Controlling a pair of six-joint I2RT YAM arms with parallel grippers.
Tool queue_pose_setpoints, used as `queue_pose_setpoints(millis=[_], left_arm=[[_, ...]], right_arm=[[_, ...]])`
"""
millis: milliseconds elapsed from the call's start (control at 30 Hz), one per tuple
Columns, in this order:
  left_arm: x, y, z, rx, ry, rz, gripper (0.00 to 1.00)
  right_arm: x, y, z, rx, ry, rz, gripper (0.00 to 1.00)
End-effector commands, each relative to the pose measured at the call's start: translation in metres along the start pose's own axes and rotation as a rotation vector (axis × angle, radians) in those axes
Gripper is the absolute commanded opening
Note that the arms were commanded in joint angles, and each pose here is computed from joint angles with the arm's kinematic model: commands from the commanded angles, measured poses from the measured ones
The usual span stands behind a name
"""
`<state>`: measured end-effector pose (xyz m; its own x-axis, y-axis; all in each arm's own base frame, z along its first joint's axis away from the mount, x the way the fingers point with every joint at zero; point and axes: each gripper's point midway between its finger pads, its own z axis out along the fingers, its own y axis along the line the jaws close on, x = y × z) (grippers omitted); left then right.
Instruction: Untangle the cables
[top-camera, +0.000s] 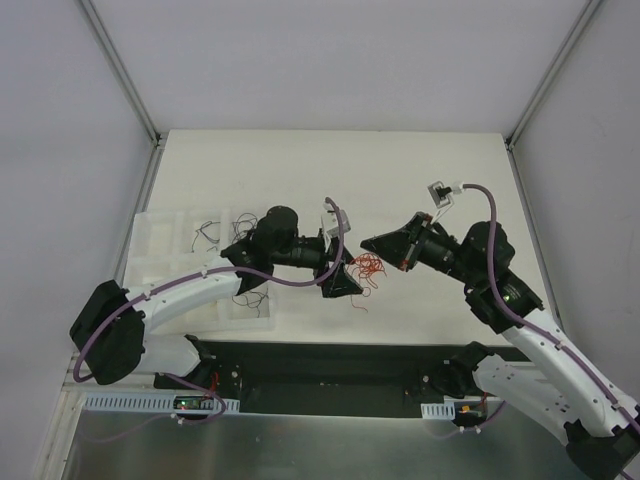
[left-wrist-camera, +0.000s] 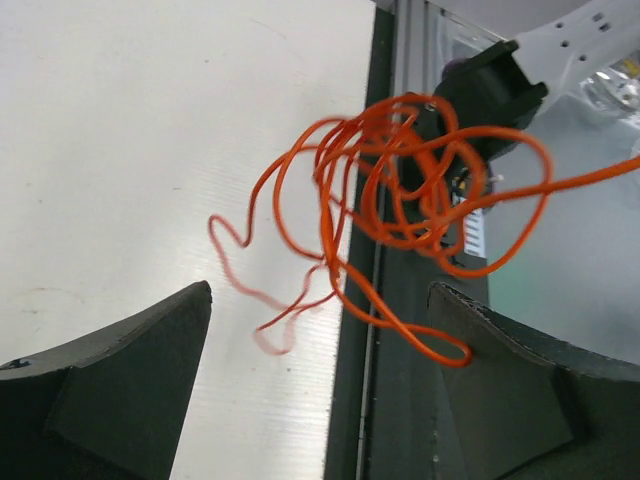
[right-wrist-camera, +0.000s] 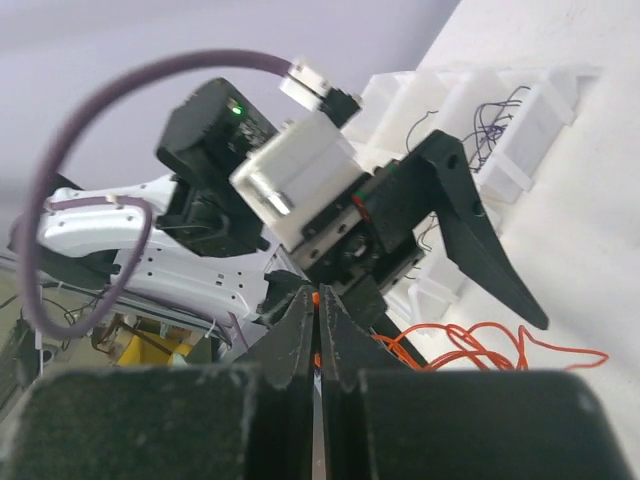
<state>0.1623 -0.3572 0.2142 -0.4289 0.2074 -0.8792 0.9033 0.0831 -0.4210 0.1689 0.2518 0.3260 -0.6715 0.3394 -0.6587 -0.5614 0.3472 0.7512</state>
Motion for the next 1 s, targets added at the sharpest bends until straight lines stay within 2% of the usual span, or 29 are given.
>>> queue_pose_setpoints(millis=[0,67,167,300,400,500,600,633,700,800,900,967], left_arm=[[-0.016,0.013,-0.003,-0.083,-0.105,0.175,0.88],[-0.02,0.017,-0.005,-0.111,-0.145,0.185,0.88],[-0.018,0.016,0.003,-0.115,-0.159,0.111,0.92],[-0.017,0.005,0.018,-0.027,-0.218,0.012,0.94],[-0.022,0.002,0.023,0.021,-0.271,-0.025,0.9],[-0.022,0.002,0.03,0.014,-0.3,-0.028,0.76],[-0.02,0.002,0.034,-0.009,-0.334,-0.012,0.7],[-0.021,0.005,0.036,-0.025,-0.342,-0.01,0.63],[-0.02,0.01,0.039,-0.05,-0.344,-0.021,0.43],[-0.008,0.026,0.038,-0.129,-0.316,-0.051,0.19],[0.02,0.041,0.033,-0.215,-0.252,-0.089,0.03],[0.036,0.05,0.027,-0.265,-0.233,-0.117,0.0]], right_arm=[[-0.023,0.041,-0.011,-0.119,-0.06,-0.04,0.0],[-0.025,0.046,-0.014,-0.13,-0.064,-0.047,0.0],[-0.028,0.055,-0.017,-0.15,-0.064,-0.063,0.0],[-0.031,0.064,-0.02,-0.173,-0.062,-0.071,0.0],[-0.034,0.069,-0.022,-0.187,-0.066,-0.077,0.0],[-0.037,0.074,-0.025,-0.193,-0.077,-0.082,0.0],[-0.039,0.078,-0.027,-0.198,-0.083,-0.091,0.0],[-0.039,0.078,-0.028,-0.2,-0.083,-0.092,0.0],[-0.04,0.077,-0.03,-0.192,-0.094,-0.098,0.0],[-0.046,0.069,-0.035,-0.12,-0.125,-0.135,0.0],[-0.06,0.063,-0.044,-0.028,-0.176,-0.194,0.0],[-0.074,0.066,-0.052,0.009,-0.227,-0.24,0.0]])
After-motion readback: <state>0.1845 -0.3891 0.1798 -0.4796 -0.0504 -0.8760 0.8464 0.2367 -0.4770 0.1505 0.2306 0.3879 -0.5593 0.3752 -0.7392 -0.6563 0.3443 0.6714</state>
